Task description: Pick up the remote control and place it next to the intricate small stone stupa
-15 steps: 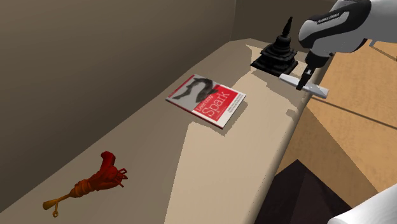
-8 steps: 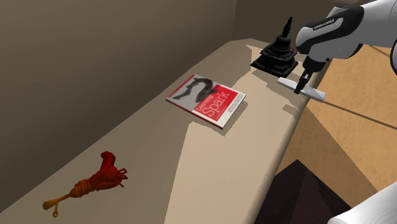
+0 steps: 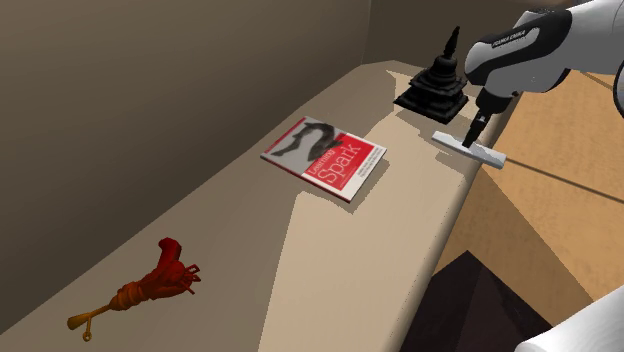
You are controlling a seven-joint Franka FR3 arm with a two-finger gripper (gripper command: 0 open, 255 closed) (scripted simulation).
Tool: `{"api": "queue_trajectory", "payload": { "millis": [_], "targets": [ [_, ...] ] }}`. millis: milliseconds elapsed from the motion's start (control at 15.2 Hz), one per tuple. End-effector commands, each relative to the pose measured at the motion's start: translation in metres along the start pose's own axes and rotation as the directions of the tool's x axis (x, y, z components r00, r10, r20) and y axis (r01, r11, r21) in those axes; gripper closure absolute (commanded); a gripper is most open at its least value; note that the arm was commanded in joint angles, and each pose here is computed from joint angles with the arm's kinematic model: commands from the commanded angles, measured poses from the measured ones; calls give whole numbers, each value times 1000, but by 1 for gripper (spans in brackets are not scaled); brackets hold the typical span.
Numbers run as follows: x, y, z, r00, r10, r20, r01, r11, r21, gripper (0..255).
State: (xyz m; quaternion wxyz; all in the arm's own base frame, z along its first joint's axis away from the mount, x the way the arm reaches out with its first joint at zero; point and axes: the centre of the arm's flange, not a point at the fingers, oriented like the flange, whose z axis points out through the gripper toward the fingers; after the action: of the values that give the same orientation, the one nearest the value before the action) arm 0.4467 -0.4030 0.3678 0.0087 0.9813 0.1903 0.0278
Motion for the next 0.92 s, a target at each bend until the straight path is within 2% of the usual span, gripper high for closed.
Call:
{"api": "queue_trajectory", "payload": {
  "millis": [0, 66, 330, 858],
  "targets": [
    [0, 0, 0, 1000, 0, 0, 0, 1000, 0, 0],
    [0, 0, 0, 1000, 0, 0, 0, 1000, 0, 0],
    [0, 0, -50, 1000, 0, 0, 0, 1000, 0, 0],
    [0, 0, -50, 1000, 0, 0, 0, 1000, 0, 0]
  ]
}}
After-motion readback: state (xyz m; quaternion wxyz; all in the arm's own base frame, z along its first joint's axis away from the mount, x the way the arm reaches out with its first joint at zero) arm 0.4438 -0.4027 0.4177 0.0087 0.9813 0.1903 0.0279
